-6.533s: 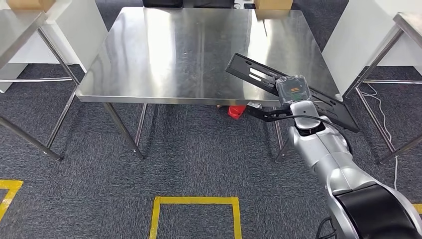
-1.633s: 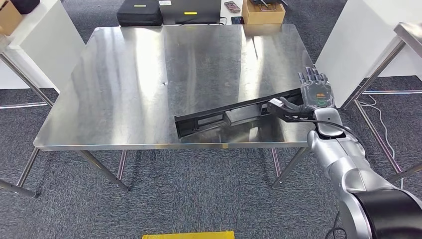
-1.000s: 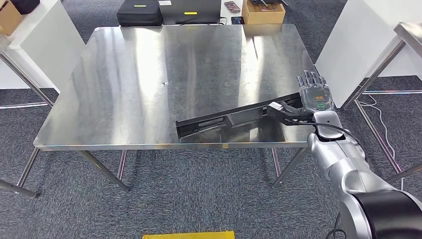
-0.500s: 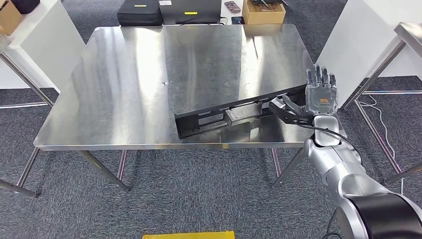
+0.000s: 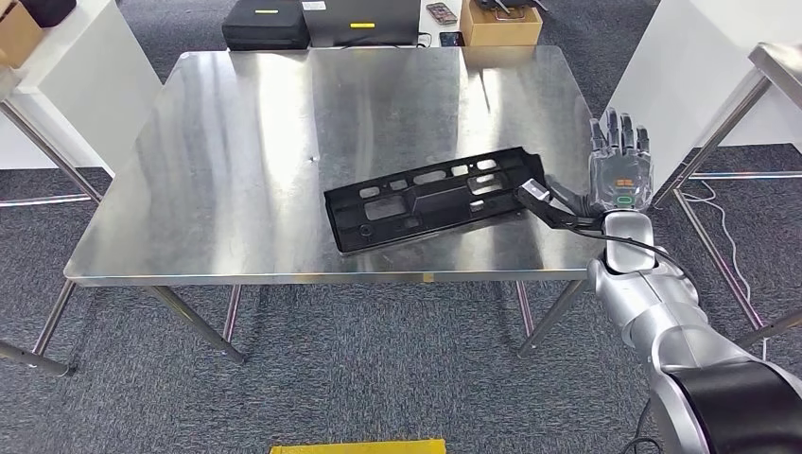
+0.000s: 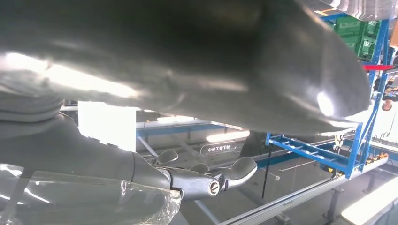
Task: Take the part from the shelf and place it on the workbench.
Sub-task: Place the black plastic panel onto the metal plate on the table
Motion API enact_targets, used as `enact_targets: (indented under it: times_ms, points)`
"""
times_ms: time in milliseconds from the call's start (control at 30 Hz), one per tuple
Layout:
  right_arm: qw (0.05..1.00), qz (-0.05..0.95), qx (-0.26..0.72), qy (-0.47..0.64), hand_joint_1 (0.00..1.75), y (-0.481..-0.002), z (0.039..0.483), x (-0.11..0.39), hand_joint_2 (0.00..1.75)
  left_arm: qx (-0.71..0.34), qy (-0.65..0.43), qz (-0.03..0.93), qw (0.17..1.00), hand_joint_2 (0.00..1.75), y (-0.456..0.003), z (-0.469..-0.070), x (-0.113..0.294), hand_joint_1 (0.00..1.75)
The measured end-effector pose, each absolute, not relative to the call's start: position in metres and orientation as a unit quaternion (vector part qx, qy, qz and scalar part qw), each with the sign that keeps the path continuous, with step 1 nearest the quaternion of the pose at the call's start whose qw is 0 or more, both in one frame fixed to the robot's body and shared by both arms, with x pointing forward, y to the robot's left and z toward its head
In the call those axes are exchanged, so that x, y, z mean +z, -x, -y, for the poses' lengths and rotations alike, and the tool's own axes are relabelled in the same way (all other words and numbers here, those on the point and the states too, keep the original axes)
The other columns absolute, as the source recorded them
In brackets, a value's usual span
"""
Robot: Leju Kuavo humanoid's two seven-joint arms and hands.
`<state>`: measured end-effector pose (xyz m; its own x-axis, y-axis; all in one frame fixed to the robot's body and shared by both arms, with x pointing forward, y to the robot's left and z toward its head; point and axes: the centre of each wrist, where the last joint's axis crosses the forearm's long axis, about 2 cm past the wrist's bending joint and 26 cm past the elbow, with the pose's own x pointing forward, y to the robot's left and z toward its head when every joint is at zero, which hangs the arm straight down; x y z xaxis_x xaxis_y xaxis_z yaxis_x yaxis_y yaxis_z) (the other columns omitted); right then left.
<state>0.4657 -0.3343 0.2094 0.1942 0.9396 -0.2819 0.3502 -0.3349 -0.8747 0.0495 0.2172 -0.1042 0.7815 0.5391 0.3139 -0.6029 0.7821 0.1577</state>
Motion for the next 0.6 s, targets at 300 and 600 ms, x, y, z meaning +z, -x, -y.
enact_targets:
  times_ms: [300,600]
  points:
    - [0.321,0.484,0.439,0.686,0.0,-0.467,0.323,0.212,0.0,0.317,-0.134,0.12,0.931,1.31,-0.049,-0.217,-0.104,0.0]
    - [0.245,0.574,0.437,0.648,0.0,-0.454,0.274,0.213,0.0,0.332,-0.139,0.123,0.925,0.0,-0.049,-0.215,-0.104,0.0]
